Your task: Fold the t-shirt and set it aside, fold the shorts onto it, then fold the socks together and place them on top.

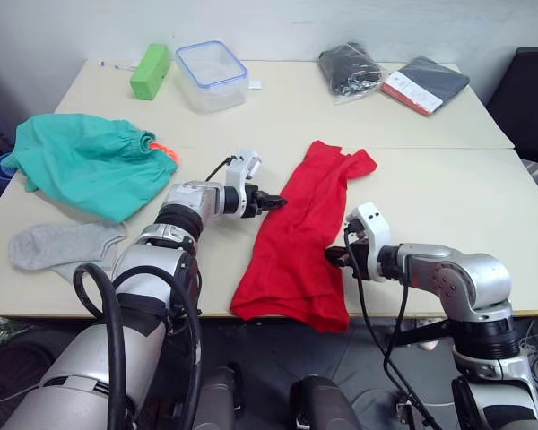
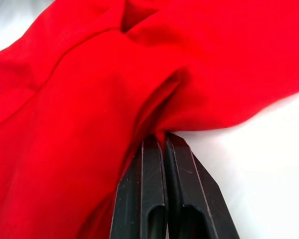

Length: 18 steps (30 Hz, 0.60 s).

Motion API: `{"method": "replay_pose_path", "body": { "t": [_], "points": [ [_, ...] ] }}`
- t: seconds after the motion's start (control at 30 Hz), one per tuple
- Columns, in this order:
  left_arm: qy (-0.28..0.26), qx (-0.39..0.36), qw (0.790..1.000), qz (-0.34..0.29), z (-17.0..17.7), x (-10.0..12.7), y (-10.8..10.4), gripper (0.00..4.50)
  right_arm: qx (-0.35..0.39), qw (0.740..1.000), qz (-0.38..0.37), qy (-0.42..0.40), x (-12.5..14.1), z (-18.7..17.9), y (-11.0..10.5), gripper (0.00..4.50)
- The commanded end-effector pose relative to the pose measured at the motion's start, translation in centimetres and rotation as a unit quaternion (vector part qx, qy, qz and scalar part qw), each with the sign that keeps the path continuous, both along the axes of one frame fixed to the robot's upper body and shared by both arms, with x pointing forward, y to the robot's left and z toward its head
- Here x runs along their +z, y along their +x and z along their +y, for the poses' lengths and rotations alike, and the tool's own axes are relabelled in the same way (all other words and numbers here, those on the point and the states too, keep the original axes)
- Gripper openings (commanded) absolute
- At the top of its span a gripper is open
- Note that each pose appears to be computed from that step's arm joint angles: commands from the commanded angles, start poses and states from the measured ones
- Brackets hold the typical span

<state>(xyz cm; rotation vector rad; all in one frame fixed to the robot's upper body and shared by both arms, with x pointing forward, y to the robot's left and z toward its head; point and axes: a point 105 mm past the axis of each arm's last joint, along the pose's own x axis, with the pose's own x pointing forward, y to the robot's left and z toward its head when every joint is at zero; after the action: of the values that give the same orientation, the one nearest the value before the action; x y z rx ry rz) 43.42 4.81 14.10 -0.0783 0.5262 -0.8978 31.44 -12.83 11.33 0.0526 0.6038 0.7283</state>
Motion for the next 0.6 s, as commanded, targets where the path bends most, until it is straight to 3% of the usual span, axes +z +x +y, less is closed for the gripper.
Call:
{"method": "replay_pose_path", "body": {
  "t": [0.03,0.33,0.47,0.6],
  "points": [
    [0.036,-0.011,0.999,0.008,-1.1,-0.9,-0.4,2.54,-0.002,1.000,-0.007,-0.002,0.4,-0.2,-0.8,0.00],
    [0.017,-0.033,0.999,0.012,-2.8,-0.3,-0.8,0.02,-0.020,1.000,-0.011,-0.002,0.2,-0.4,-1.4,0.00],
    [-0.004,-0.018,1.000,0.007,-2.7,0.3,-0.5,0.02,-0.023,1.000,-0.012,0.000,0.1,-0.4,-1.4,0.00],
    [-0.061,0.027,0.998,0.000,-2.2,1.9,0.5,0.02,-0.028,1.000,-0.013,0.004,0.4,-0.6,-0.8,0.00]
  ]
}}
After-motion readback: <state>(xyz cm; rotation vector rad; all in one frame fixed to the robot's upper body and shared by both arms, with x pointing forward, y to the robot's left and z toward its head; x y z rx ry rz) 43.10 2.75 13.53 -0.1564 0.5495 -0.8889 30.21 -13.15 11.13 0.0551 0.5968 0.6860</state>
